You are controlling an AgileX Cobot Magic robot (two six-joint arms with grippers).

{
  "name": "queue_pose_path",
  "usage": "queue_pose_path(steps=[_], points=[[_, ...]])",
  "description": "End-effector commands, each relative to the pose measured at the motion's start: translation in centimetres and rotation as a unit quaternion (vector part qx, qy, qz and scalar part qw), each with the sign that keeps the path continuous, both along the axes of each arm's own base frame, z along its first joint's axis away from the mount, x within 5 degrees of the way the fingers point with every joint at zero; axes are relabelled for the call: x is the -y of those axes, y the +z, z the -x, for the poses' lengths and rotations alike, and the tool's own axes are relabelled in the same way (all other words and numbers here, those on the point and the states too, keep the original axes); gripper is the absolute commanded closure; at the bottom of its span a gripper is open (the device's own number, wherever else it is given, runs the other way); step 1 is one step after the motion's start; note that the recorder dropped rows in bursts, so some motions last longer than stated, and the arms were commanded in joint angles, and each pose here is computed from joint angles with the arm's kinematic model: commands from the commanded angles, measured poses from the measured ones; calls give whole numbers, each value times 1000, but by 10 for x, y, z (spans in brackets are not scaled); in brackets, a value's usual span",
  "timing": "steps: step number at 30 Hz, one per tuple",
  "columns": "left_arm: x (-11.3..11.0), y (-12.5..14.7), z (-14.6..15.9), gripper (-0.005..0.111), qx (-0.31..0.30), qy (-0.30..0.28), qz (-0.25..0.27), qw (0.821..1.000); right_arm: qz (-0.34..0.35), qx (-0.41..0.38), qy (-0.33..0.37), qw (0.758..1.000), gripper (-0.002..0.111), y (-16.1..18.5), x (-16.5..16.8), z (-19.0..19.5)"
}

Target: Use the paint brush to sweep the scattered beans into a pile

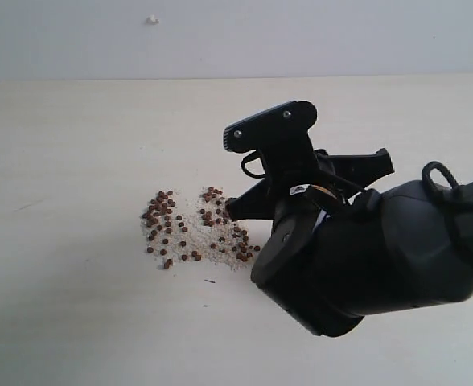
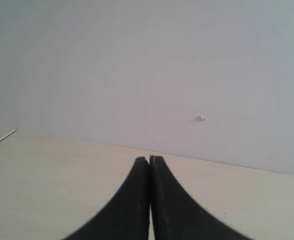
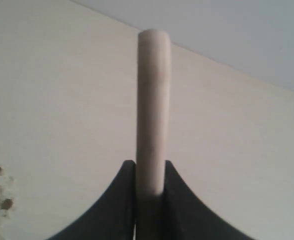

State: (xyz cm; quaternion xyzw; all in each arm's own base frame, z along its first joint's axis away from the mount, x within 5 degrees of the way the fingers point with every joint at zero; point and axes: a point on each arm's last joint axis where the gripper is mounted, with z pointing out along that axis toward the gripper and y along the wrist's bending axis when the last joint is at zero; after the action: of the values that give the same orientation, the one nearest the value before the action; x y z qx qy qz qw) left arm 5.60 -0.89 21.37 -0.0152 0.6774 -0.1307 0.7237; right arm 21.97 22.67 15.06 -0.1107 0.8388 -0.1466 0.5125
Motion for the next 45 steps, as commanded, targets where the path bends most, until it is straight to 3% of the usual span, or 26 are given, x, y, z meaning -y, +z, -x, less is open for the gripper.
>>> queue_pose_path(steps=[1, 12, 17, 24, 28, 30, 33, 37, 38, 42, 45], points=[[0, -1, 0, 107, -1, 0, 3, 1000, -66, -15, 36, 997, 108, -3, -13, 4], [1, -1, 0, 107, -1, -10, 3, 1000, -193, 26, 65, 979, 108, 12, -40, -6], [1, -1, 0, 107, -1, -12, 3, 1000, -176, 105, 31, 978, 108, 22, -41, -16], [1, -1, 0, 107, -1, -13, 3, 1000, -174, 132, 44, 975, 108, 57, -34, -13], [1, -1, 0, 107, -1, -13, 3, 1000, -130, 145, 67, 979, 108, 73, -31, -11], [1, -1, 0, 107, -1, -13, 3, 1000, -155, 128, 79, 977, 108, 73, -34, -9], [1, -1, 0, 107, -1, -13, 3, 1000, -291, 85, 143, 942, 108, 66, -56, -5], [1, -1, 0, 107, -1, -13, 3, 1000, -460, 91, 249, 848, 108, 38, -93, -2], [1, -1, 0, 107, -1, -13, 3, 1000, -471, 99, 248, 841, 108, 32, -97, -5], [2, -1, 0, 107, -1, -20, 3, 1000, -465, 83, 223, 853, 108, -8, -115, -18], [2, -1, 0, 107, -1, -20, 3, 1000, -466, 85, 198, 858, 108, -13, -113, -21]])
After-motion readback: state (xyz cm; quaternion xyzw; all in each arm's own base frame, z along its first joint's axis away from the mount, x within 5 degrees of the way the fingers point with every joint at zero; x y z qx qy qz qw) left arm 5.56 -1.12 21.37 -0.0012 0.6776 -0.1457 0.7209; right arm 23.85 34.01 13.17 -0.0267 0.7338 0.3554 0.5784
